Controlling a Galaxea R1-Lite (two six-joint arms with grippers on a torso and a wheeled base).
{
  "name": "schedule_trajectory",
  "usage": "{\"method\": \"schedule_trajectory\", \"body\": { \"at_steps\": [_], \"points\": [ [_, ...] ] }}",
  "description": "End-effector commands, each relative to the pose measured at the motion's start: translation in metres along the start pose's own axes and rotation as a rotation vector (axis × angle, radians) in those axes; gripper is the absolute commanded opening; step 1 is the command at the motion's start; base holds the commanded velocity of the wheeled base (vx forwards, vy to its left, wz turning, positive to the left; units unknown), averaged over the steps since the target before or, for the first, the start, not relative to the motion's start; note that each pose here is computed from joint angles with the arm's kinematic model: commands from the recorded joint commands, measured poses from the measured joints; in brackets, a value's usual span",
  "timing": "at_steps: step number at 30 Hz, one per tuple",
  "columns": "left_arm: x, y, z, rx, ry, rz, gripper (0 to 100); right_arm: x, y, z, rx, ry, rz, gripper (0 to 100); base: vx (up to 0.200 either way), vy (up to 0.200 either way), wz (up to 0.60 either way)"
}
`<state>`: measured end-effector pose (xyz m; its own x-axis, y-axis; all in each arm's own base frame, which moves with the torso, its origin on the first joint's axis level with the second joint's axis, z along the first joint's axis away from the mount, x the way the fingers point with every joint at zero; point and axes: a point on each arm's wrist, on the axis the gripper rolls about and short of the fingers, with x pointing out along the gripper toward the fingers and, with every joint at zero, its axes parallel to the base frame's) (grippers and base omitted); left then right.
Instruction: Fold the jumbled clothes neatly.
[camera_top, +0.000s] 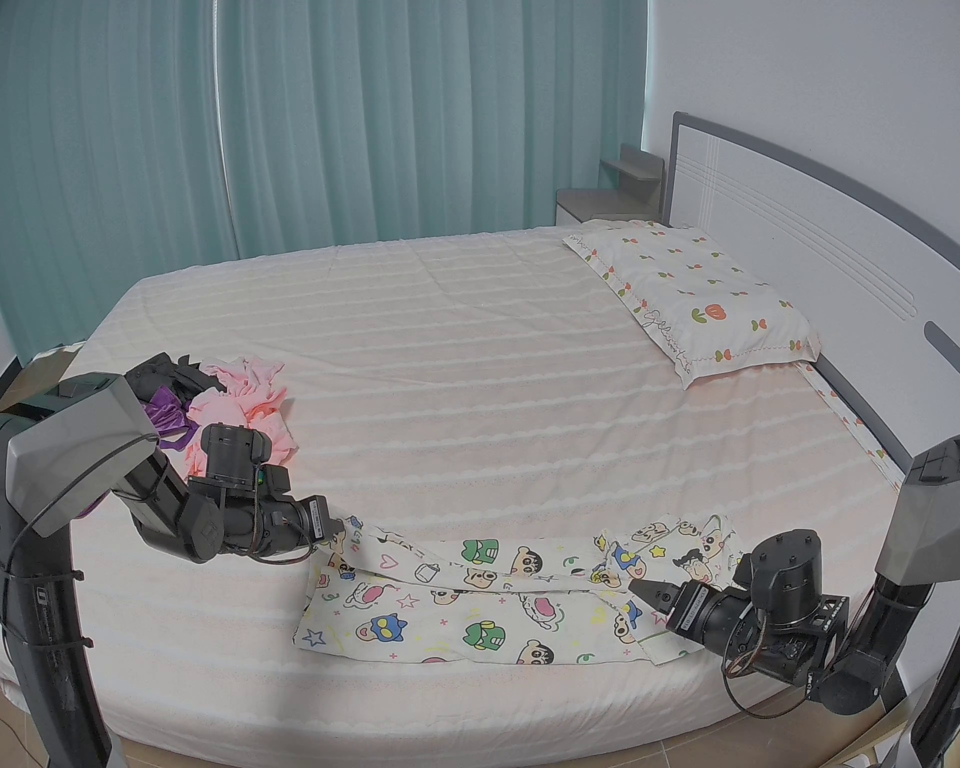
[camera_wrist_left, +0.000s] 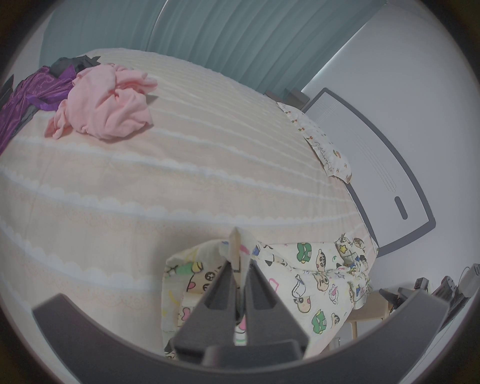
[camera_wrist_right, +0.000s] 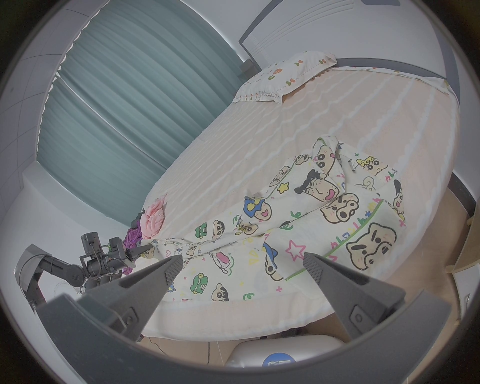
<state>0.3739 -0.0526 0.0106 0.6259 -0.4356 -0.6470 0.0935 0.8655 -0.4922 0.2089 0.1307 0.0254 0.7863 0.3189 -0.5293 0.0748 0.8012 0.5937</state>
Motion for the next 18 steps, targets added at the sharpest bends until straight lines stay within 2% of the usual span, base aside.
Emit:
{"method": "schedule_trajectory", "body": {
  "at_steps": [1,11,18],
  "points": [
    [0.005,0.006,-0.007,-0.005,0.025,0.011,100,0.000,0.000,-0.001,0.000,0.002,-0.002,100,0.000,0.000,0.00],
    [0.004,0.014,-0.006,0.005,0.020,0.020,100,0.003,-0.003,-0.003,-0.006,0.013,-0.015,100,0.000,0.000,0.00],
    [-0.010,0.013,0.008,0.005,-0.029,0.001,100,0.003,-0.003,-0.003,-0.006,0.013,-0.015,100,0.000,0.000,0.00]
  ]
}}
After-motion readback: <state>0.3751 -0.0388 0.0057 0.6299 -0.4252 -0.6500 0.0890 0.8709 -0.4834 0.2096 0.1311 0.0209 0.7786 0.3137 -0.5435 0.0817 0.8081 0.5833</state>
